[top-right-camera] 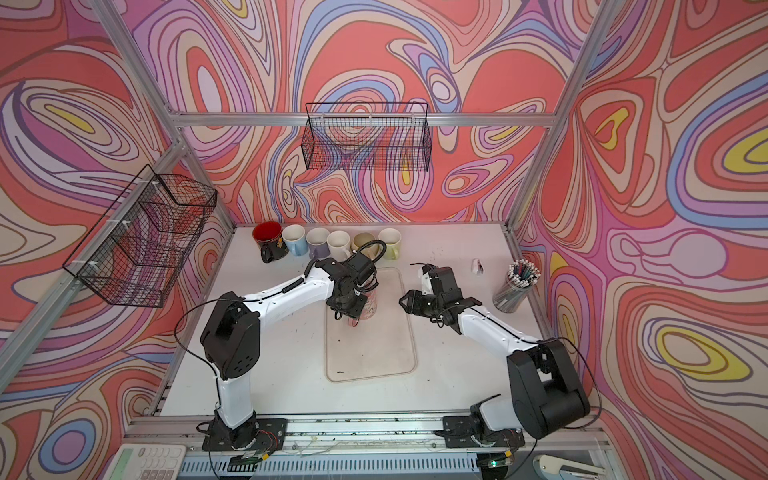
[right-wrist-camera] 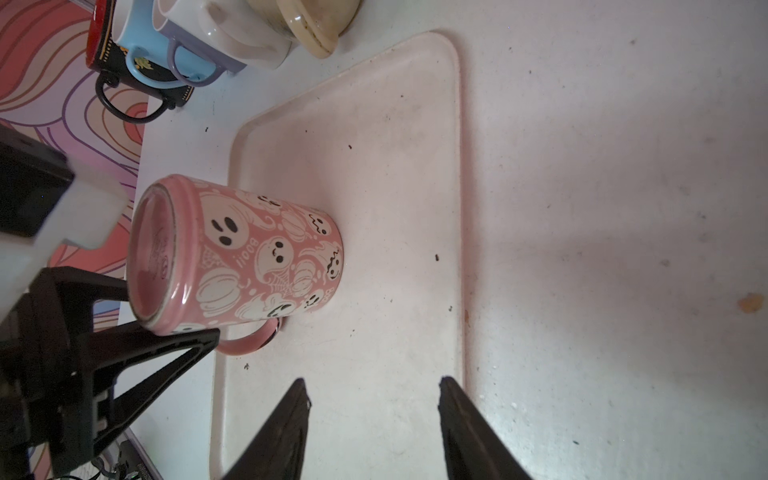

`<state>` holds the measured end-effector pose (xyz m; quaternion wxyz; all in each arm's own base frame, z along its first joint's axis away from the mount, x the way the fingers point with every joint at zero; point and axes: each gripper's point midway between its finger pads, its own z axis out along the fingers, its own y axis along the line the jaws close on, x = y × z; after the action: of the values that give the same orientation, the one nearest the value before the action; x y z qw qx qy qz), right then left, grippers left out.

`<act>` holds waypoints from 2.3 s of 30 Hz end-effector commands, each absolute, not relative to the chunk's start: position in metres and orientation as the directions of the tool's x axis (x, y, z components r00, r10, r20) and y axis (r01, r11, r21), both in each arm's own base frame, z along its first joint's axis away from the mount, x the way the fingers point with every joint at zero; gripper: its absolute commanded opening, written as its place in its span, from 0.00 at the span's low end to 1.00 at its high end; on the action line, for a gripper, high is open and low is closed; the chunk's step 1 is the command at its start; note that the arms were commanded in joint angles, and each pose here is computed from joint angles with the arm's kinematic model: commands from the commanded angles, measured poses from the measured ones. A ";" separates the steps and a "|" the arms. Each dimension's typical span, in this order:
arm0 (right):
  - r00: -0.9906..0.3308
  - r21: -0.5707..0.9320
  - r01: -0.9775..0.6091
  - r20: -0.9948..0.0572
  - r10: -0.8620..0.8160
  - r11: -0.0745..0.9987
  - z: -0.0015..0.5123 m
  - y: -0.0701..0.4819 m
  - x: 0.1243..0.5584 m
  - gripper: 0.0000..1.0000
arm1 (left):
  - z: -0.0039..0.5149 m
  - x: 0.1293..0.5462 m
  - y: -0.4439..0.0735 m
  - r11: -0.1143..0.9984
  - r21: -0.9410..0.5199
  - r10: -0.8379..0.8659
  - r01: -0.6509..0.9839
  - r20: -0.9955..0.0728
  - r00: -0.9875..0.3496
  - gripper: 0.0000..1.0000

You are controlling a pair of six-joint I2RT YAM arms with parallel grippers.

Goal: Turn the mug right side up

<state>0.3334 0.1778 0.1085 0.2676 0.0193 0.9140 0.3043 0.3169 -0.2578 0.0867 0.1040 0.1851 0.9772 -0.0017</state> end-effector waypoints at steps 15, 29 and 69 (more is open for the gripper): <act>-0.849 0.559 -0.137 -0.491 0.194 0.818 0.106 0.175 0.334 0.52 | 0.070 0.322 -0.260 0.929 0.047 0.370 0.368 -0.174 -0.912 0.34; -0.849 0.557 -0.137 -0.492 0.193 0.819 0.105 0.175 0.334 0.52 | 0.064 0.325 -0.260 0.927 0.061 0.374 0.369 -0.175 -0.911 0.22; -0.762 0.768 -0.433 -0.592 0.263 0.472 0.180 0.219 0.306 0.59 | 0.254 0.322 -0.262 0.814 -0.306 0.145 0.493 -0.716 -0.683 0.00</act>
<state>0.3082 0.2103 0.1513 0.3138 -0.0323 0.8305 0.4591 0.3165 -0.2432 0.2005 0.2880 0.1807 0.9263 -0.1621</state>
